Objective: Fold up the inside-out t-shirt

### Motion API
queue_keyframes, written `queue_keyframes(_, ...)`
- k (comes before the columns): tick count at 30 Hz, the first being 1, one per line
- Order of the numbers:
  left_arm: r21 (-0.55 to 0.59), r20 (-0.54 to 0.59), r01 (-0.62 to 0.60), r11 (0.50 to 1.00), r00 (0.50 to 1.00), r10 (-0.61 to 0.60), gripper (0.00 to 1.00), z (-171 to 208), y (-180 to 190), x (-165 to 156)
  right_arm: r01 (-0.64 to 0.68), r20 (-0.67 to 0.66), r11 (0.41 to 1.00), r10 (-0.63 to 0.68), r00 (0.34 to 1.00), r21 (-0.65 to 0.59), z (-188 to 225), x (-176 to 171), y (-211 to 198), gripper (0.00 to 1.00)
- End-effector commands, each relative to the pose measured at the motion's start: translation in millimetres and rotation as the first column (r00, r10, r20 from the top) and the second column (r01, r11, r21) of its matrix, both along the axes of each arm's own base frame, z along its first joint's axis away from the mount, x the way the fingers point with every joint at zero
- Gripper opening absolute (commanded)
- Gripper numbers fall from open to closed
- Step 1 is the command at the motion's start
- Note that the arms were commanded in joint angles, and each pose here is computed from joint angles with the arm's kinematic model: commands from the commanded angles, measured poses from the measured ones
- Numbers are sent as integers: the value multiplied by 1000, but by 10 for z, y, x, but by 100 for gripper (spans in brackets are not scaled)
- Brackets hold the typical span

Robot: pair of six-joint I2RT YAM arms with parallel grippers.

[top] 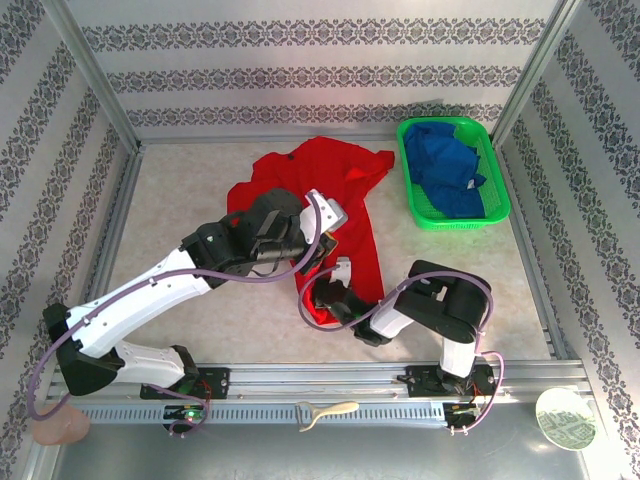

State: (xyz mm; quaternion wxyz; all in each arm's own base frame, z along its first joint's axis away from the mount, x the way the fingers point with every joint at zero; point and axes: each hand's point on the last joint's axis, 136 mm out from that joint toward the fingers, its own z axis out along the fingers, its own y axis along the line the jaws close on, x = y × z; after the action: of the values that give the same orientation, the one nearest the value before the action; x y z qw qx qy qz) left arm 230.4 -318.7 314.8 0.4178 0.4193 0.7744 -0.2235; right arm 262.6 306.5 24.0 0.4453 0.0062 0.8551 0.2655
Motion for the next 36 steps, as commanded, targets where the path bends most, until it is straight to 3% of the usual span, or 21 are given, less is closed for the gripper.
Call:
queue_keyframes(1, -2, -2, 24, 1000, 1000, -24, 0, 85, 19, -23, 28, 26, 996, -26, 999, -80, 123, 141, -1, 0)
queue_keyframes(7, -18, -12, 40, 999, 999, -41, 0, 151, 72, -116, 33, -84, 999, -35, 996, -28, 134, 642, 3, 0)
queue_keyframes(11, -24, -6, 37, 999, 999, -38, 0, 216, 183, -194, 144, -96, 989, -146, 985, -29, 199, 930, -235, 0)
queue_keyframes(17, -41, 6, 37, 998, 999, -36, 0, 300, 317, -300, 272, -101, 961, -266, 959, 55, 351, 1084, -547, 0)
queue_keyframes(23, -37, 22, 41, 999, 999, -40, 0, 357, 409, -361, 308, -130, 944, -292, 947, 119, 349, 1082, -756, 0)
queue_keyframes(27, -96, 24, 51, 994, 999, -49, 0, 462, 284, -323, 270, -113, 960, -261, 959, 76, 371, 1047, -624, 0)
queue_keyframes(34, -84, -25, 9, 996, 1000, -11, 0, 453, -139, 46, 249, 94, 956, -237, 967, -154, 593, 523, -16, 0)
queue_keyframes(36, -90, -55, 34, 995, 998, -39, 0, 457, -258, 52, 237, 96, 950, -222, 970, -205, 498, 488, 161, 0)
